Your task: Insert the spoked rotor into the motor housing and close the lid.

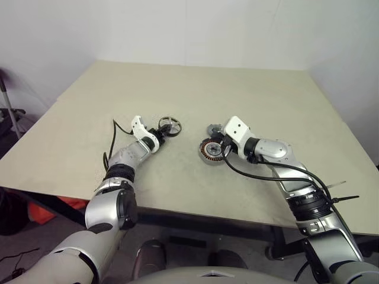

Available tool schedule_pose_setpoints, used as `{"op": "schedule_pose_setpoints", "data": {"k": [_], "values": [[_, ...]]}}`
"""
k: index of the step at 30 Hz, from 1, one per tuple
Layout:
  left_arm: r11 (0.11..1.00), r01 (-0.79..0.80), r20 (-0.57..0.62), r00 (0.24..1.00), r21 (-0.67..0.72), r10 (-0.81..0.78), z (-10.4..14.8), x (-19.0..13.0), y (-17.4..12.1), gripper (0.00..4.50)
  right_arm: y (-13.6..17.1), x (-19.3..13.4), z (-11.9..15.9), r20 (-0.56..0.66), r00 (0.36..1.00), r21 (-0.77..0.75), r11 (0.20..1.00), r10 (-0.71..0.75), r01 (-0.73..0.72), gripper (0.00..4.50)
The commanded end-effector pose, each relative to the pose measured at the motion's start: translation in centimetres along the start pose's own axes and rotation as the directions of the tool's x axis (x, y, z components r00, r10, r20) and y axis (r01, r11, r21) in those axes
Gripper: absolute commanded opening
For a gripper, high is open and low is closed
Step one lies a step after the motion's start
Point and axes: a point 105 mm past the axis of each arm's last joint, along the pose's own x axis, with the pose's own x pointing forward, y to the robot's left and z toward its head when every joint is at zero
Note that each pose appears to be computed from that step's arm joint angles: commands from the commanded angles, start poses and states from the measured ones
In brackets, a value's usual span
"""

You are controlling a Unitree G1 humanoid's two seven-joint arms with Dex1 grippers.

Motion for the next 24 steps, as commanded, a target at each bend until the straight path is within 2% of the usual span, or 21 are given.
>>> {"op": "schedule_pose_setpoints", "data": {"k": [1, 4, 8, 12, 19, 24], "values": [[0.999, -0.006, -0.007, 1.000, 0.031, 0.007, 0.2, 0.1, -0.1, 1.11, -1.1, -0.3, 1.3, 0.034, 0.999, -0.032, 0.999, -0.036, 0.037, 0.00], [0.999, 0.009, -0.011, 1.000, 0.038, -0.009, 0.1, 0.0, -0.2, 1.11, -1.1, -0.3, 1.3, 0.031, 0.999, -0.039, 0.999, -0.037, 0.038, 0.00], [0.998, 0.045, -0.028, 0.999, 0.035, -0.045, -0.2, -0.2, -0.5, 0.43, -1.2, -0.4, 1.2, 0.028, 0.999, -0.042, 0.998, -0.039, 0.040, 0.00], [0.994, 0.106, -0.046, 0.993, 0.011, -0.105, -0.3, -0.5, -1.4, 0.43, -2.5, -1.0, 0.0, -0.030, 0.996, -0.055, 0.995, -0.089, 0.087, 0.00], [0.936, 0.325, -0.038, 0.942, -0.133, -0.332, 0.3, -2.2, -5.3, 0.43, -5.8, -3.6, -2.8, -0.163, 0.966, -0.127, 0.975, -0.200, 0.180, 0.00], [0.817, 0.509, -0.044, 0.841, -0.272, -0.539, 0.2, -3.9, -10.0, 0.43, -7.4, -5.8, -5.3, -0.280, 0.925, -0.191, 0.959, -0.257, 0.208, 0.00]]}}
